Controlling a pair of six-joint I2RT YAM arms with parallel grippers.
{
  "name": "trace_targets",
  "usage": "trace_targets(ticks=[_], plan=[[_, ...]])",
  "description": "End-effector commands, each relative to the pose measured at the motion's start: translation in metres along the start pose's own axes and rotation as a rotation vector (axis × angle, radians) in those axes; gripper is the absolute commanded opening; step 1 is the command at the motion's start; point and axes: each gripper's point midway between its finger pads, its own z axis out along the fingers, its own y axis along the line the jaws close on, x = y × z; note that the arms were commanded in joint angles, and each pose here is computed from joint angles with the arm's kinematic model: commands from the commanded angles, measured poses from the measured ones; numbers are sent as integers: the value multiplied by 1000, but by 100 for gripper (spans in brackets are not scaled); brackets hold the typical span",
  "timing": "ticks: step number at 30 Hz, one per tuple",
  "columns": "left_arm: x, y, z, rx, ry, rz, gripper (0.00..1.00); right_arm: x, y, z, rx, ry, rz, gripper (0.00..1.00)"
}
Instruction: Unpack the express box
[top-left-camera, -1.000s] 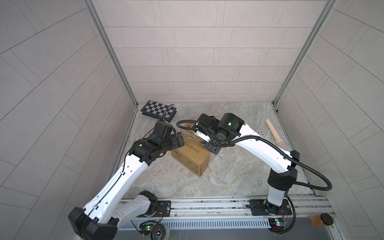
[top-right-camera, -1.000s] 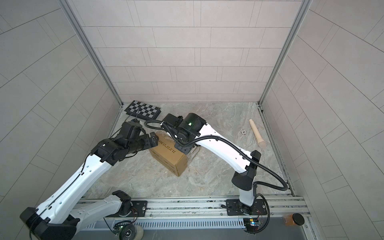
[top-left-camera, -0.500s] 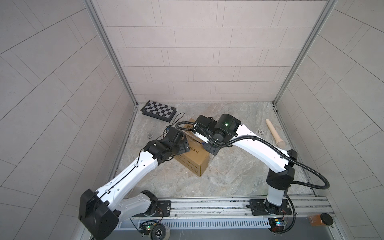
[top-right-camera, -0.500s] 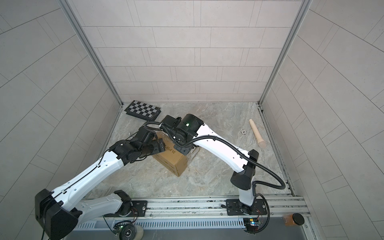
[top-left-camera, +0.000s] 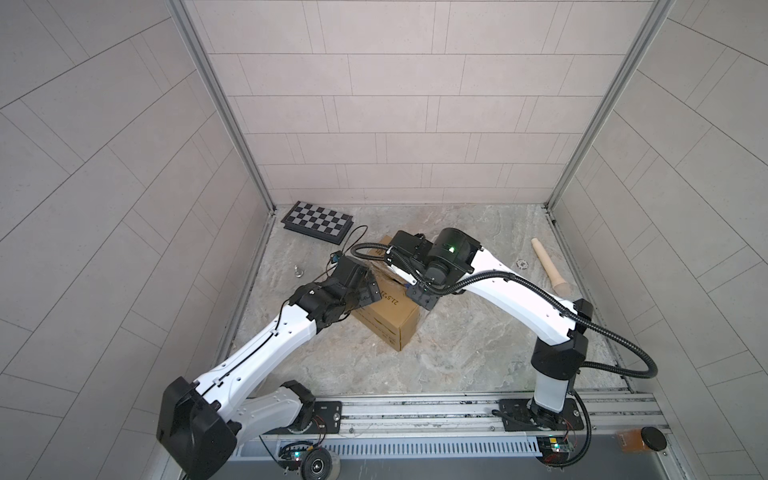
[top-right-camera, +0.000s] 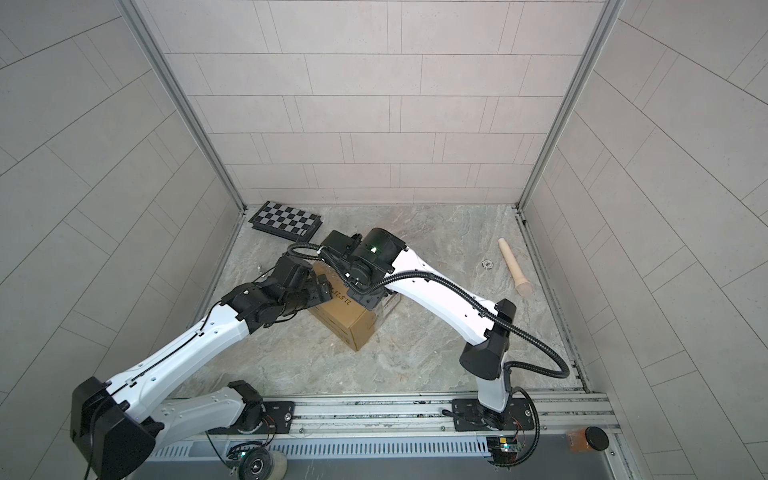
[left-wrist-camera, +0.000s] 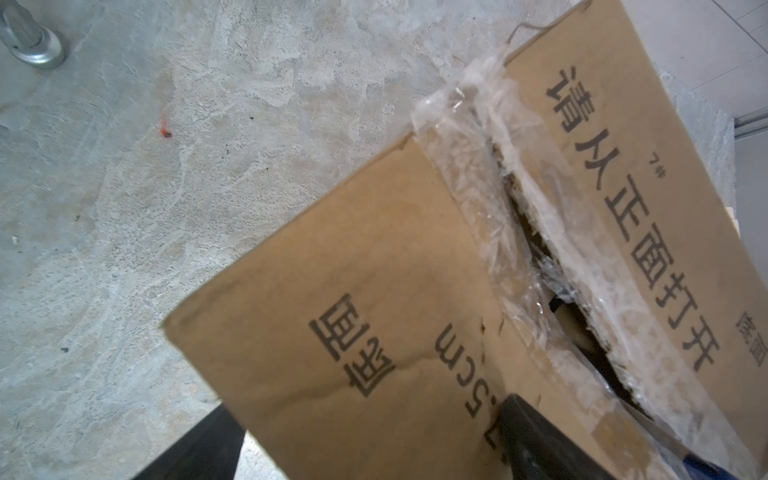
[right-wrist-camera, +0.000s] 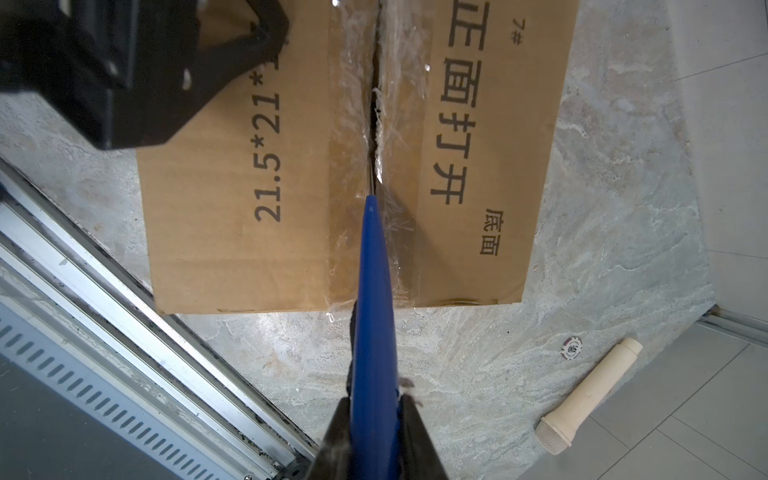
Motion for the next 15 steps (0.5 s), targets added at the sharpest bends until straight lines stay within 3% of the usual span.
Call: trace_targets(ticks=[1, 15], plan=[[46, 66, 19, -271, 154, 71, 98, 6, -4, 12, 55, 74, 14, 0], [68, 91, 35, -337, 206, 67, 98, 55, -19, -21, 30, 81, -14, 0]])
